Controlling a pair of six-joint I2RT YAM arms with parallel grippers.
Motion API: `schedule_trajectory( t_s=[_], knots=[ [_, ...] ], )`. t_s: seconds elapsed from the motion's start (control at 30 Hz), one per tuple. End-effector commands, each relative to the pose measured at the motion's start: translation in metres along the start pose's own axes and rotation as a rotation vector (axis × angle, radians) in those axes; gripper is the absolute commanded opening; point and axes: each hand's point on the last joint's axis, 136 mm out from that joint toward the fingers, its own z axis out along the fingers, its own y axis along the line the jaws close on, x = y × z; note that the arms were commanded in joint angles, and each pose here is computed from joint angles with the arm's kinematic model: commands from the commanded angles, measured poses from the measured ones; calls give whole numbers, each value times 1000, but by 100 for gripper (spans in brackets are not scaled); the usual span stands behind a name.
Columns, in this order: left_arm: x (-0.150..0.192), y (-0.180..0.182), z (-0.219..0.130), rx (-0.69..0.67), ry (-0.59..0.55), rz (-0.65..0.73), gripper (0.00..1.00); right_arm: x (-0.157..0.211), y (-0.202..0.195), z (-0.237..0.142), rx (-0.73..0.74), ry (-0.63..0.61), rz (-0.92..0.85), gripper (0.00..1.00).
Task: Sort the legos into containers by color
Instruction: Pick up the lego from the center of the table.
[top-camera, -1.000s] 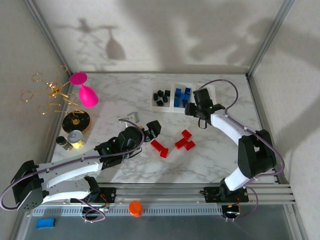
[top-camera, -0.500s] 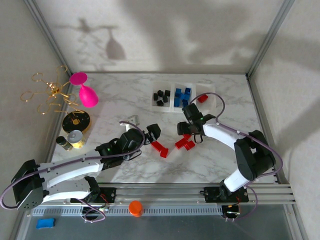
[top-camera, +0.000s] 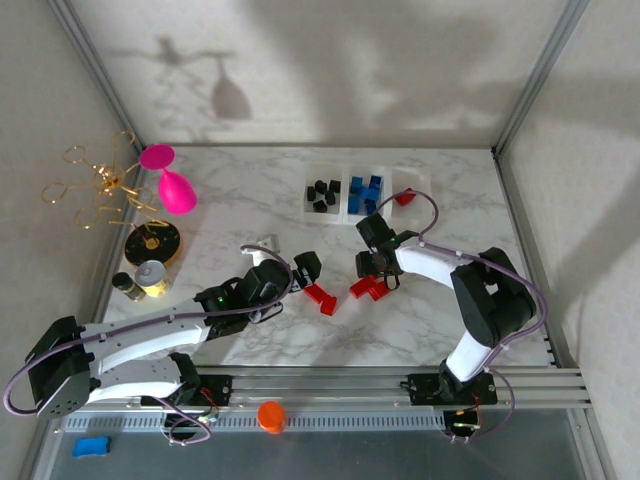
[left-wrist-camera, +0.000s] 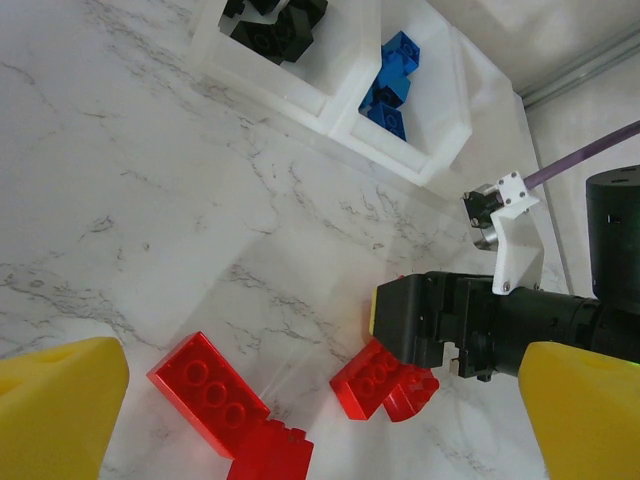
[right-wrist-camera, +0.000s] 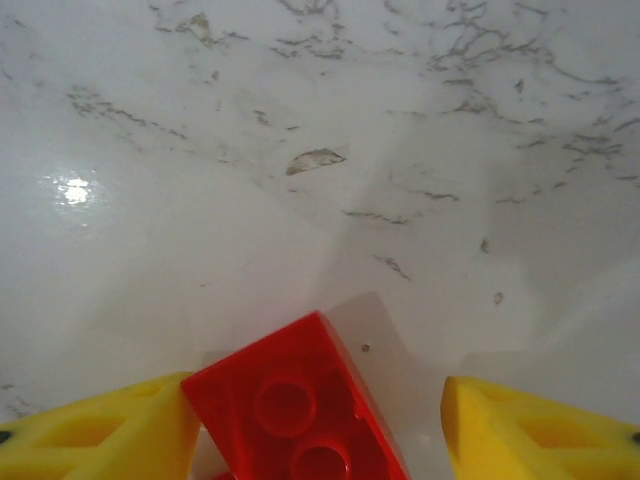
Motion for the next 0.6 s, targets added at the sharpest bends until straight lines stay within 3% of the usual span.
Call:
schedule_trajectory(
  t_s=[0.0, 0.47, 0.57],
  knots=[
    [5, 8, 0, -26, -1, 4, 100, -2, -7, 3, 46, -9, 16, 60],
    [-2, 6, -6, -13, -21, 4, 100, -10, -6, -1, 20, -43, 26, 27],
    [-3, 5, -7, -12, -27, 2, 100, -22, -10, -11, 30, -93, 51, 26]
  ],
)
